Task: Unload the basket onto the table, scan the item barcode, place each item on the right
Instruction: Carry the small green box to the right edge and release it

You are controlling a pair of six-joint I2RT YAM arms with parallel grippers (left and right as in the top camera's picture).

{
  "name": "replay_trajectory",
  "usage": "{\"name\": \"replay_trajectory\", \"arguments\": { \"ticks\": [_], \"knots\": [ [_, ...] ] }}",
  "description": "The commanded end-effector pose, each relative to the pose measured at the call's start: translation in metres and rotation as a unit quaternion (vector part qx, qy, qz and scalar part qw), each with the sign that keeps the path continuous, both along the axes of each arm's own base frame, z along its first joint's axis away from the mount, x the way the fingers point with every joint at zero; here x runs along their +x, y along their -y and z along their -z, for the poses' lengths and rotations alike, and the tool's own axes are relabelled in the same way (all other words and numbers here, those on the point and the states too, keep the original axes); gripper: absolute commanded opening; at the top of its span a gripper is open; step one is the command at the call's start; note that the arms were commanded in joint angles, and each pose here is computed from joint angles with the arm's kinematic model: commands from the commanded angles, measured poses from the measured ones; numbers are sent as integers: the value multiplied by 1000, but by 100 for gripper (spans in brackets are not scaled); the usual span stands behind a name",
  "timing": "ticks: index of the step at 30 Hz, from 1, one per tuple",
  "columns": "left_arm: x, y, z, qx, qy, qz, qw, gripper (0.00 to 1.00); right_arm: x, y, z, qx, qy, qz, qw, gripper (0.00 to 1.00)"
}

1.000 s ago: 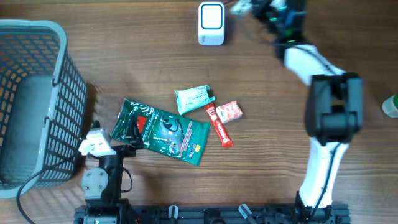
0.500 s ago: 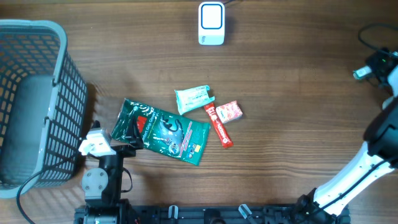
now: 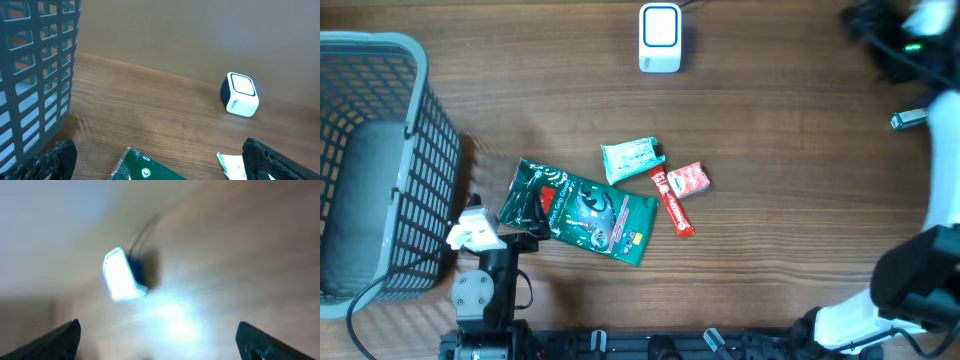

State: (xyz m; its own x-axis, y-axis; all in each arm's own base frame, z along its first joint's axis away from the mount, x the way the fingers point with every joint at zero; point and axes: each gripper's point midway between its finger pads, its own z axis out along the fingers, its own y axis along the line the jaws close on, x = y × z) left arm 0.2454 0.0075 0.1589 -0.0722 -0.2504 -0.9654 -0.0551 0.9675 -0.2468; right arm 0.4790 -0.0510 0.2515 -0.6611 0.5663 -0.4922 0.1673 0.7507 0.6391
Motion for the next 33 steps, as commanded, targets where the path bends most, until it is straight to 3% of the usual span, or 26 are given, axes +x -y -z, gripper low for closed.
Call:
{"name": "replay_trajectory", "arguments": {
  "ticks": [1, 5, 10, 13, 16, 22, 27, 29, 33],
  "knots": [
    [0, 2, 2, 9, 1, 7, 1000, 100, -34, -88, 61, -38, -143, -69, 987, 100],
    [0, 2, 2, 9, 1, 7, 1000, 100, -90, -147, 101, -127, -223, -190, 948, 100],
    [0, 2, 2, 9, 1, 7, 1000, 100, -140, -179, 152, -144, -285, -259, 912, 100],
    [0, 2, 2, 9, 1, 7, 1000, 100, -160, -179, 190, -133, -306, -265, 905, 89],
    [0, 2, 2, 9, 1, 7, 1000, 100, -162, -185, 213, -117, -285, -273, 911, 81],
    [0, 2, 2, 9, 1, 7, 1000, 100, -166, -201, 232, -71, -248, -293, 920, 79],
    [0, 2, 2, 9, 1, 7, 1000, 100, -162, -202, 241, -67, -246, -284, 924, 65],
    [0, 2, 2, 9, 1, 7, 1000, 100, -161, -202, 246, -67, -249, -284, 923, 55],
    [0, 2, 2, 9, 1, 7, 1000, 100, -173, -208, 275, -71, -281, -303, 908, 51]
  ]
}}
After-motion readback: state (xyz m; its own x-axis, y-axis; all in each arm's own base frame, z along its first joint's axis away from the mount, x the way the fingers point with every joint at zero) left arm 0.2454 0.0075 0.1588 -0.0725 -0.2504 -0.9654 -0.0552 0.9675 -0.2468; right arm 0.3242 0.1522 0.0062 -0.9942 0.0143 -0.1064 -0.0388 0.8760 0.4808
